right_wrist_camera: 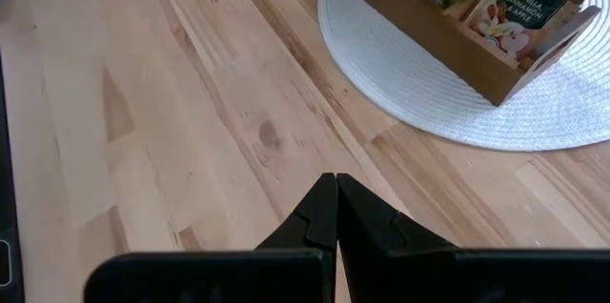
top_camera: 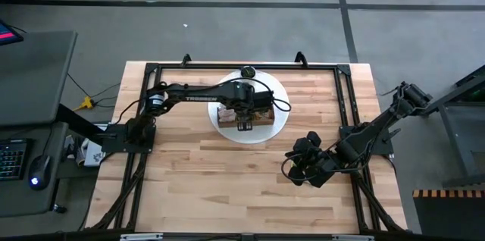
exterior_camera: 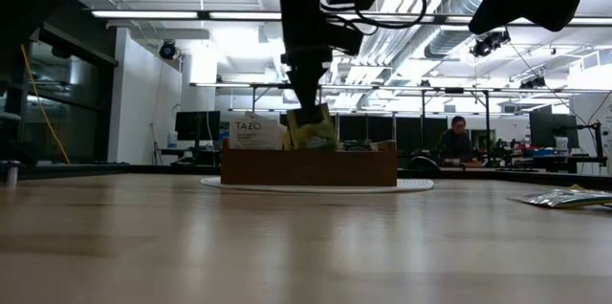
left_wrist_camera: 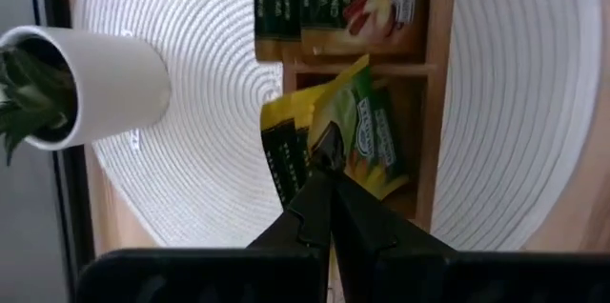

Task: Pick & Place Tea
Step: Put the yellow tea bag into the middle section of the wooden organizer

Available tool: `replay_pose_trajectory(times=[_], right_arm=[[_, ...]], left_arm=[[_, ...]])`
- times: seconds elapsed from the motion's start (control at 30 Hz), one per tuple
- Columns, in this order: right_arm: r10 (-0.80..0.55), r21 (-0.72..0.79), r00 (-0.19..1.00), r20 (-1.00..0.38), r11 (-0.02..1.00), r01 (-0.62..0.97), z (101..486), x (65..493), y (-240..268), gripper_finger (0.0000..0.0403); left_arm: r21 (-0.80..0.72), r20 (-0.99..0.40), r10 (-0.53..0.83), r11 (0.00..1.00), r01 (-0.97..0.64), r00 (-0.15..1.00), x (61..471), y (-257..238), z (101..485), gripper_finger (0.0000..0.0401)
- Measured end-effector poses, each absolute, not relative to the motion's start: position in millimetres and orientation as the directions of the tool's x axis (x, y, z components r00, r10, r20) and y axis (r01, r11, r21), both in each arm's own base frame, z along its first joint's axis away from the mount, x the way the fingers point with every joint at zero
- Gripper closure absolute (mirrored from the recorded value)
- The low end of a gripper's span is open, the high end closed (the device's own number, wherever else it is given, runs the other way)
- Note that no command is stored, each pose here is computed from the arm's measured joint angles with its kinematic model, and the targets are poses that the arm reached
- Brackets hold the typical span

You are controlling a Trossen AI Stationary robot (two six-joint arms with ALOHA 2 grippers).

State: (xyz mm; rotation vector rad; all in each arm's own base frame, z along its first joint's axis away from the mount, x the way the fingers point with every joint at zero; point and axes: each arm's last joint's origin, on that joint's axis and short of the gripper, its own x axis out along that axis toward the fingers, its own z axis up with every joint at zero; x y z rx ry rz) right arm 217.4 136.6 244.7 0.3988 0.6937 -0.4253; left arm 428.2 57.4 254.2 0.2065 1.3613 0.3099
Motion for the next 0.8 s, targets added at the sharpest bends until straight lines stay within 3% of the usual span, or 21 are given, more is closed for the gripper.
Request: replay_pose_trajectory(times=[0.3,0.63,0.8], right_arm=[[-0.241,0.208,0.691,-0.682,0.841,0.499,244.7,217.4,136.6,0.0403],[-0.242,0.21,0.691,-0.681,0.839,0.502,244.7,217.3,136.5,0.0403],[-0.243,0.213,0.69,-0.682,0.836,0.505,244.7,217.3,136.5,0.0403]], left_arm=[[0.334,-0.933,0.338,0.941,-0.052,0.124,423.0,57.0,253.2,0.0401],[0.272,-0.947,0.274,0.962,-0.035,0.168,428.0,55.5,250.8,0.0401],[0.261,-0.96,0.262,0.965,-0.015,0.098,432.0,55.8,230.0,0.0401]])
